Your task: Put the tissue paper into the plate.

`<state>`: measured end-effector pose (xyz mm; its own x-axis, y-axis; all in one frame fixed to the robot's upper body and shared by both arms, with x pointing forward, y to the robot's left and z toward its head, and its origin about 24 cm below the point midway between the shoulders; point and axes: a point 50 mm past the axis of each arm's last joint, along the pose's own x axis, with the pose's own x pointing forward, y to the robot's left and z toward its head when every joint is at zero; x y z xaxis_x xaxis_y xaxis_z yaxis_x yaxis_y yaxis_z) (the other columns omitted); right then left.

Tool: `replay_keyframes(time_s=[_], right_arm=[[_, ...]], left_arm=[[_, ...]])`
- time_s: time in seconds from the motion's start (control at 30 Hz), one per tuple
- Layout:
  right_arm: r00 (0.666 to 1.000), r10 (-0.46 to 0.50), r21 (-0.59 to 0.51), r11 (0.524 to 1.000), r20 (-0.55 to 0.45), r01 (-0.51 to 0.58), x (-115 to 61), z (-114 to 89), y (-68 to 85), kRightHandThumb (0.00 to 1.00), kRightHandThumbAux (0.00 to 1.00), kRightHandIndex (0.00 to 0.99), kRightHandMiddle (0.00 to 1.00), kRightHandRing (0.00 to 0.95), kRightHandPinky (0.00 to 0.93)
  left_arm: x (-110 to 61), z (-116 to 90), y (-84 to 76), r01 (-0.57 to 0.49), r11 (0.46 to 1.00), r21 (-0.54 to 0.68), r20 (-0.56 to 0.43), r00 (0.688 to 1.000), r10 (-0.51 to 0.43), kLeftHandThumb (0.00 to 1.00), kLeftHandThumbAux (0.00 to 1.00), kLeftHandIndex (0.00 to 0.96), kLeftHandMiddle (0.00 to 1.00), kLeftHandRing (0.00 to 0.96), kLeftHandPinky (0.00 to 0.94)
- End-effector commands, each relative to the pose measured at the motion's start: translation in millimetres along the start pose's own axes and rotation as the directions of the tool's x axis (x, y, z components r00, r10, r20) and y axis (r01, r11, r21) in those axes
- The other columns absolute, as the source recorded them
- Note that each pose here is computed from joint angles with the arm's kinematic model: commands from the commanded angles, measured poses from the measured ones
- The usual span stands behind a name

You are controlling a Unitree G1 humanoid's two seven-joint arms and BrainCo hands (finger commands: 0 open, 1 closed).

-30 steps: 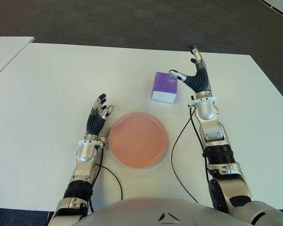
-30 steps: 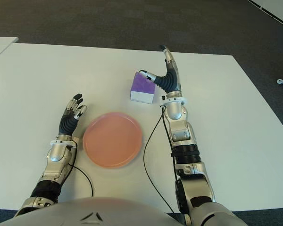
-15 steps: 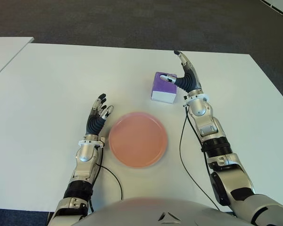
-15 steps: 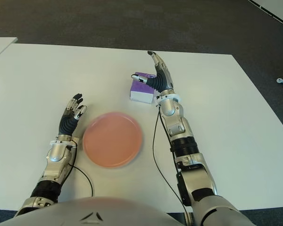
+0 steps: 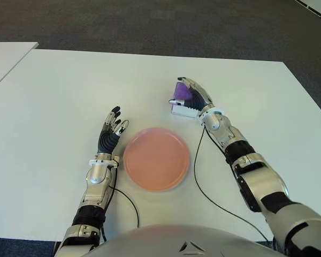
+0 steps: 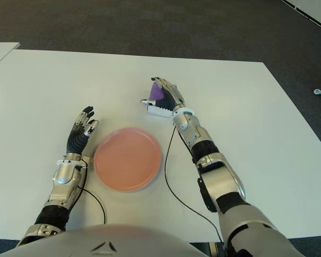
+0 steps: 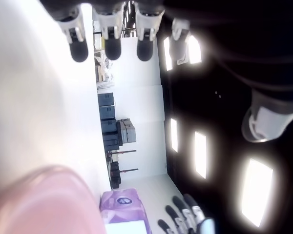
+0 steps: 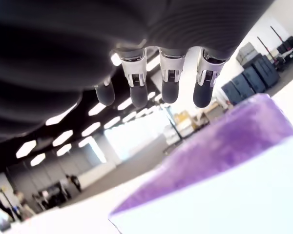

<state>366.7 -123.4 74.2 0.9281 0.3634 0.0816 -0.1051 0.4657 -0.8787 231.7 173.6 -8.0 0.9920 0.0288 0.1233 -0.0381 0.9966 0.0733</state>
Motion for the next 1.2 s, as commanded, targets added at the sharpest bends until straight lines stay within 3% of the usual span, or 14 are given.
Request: replay_keyframes(time_s=[0.03, 0.4, 0.6, 1.2], right_arm=[[0.997, 0.075, -0.117, 0.99, -0.023, -0.078, 1.5, -9, 6.8, 0.249, 0.384, 0.0, 0.0, 0.0, 0.0], [0.986, 0.115, -0.227, 0.964, -0.118, -0.139, 0.6, -28, 3.9, 0.249, 0.416, 0.0, 0.0, 0.0, 0.0], [0.977, 0.083, -0.221, 0.967, -0.198, -0.127, 1.3, -40, -10.8, 0.238, 0.422, 0.0, 0.0, 0.0, 0.0], [0.946, 0.025, -0.244, 0.964, -0.324, -0.109, -3.5, -56, -18.6, 0.199, 0.431, 0.0, 0.0, 0.0, 0.0]], left_arm=[[-13.8, -16, -3.0, -0.004, 1.0, -0.002, -0.078, 0.997, 0.003, 0.0, 0.457, 0.0, 0.0, 0.0, 0.0], [-13.9, -16, -3.8, -0.01, 1.0, -0.003, -0.078, 0.997, 0.01, 0.0, 0.466, 0.0, 0.0, 0.0, 0.0], [-15.0, -17, -3.2, -0.017, 1.0, 0.003, -0.086, 0.996, 0.017, 0.0, 0.463, 0.0, 0.0, 0.0, 0.0], [-20.5, -18, 2.5, -0.043, 0.999, 0.027, -0.093, 0.995, 0.046, 0.0, 0.453, 0.0, 0.0, 0.0, 0.0]])
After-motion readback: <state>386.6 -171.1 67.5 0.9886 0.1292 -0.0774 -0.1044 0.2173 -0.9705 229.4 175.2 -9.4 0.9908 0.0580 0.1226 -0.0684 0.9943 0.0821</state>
